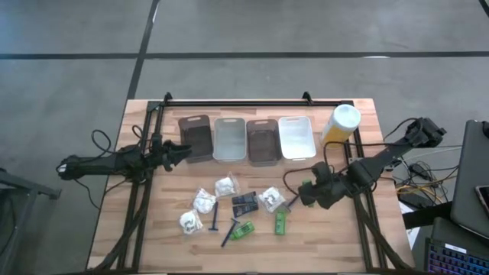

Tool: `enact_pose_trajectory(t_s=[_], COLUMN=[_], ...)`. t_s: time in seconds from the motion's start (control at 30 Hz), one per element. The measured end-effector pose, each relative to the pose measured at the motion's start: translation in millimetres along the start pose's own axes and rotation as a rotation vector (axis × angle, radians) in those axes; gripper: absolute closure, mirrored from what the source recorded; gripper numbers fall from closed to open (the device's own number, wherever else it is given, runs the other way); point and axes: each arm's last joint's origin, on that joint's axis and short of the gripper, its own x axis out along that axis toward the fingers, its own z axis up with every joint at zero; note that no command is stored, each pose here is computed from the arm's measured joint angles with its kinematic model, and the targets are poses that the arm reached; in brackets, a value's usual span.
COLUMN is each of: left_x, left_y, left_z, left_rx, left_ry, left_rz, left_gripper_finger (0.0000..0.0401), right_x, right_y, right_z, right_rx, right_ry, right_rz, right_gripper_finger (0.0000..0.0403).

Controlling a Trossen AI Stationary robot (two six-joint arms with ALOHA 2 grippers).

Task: Pick & Place Travel size toiletries
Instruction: Put the green shampoo into the white bin

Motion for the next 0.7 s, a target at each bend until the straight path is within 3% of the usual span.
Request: enact_pose_trajectory(t_s=[0.17, 0.33, 0.5, 0.7], left_x=[0.0, 0.0, 0.0, 0.0], left_y=[0.0, 0.0, 0.0, 0.0], left_z=[0.0, 0.0, 0.0, 0.0], left_rx=[-0.021, -0.021, -0.021, -0.021], left_ry=[0.0, 0.0, 0.0, 0.0], left_rz=[0.0, 0.0, 0.0, 0.0], left_gripper_finger=[0.0162, 0.0162, 0.0162, 0.0162], right_x=[0.2, 2.1, 9.9, 17.6], right_y=[3.4, 16.0, 24.8, 9.9], right_z=[1.6, 18.1, 58.8, 122.0], right_rx=[0.026, 0.135, 0.191, 0.219], right_ry=[-0.052, -0.146, -0.244, -0.341], right_rz=[0.039, 0.142, 0.192, 0.118], right_gripper_finger=[0.0255, 0.0256, 0.0252, 0.0255])
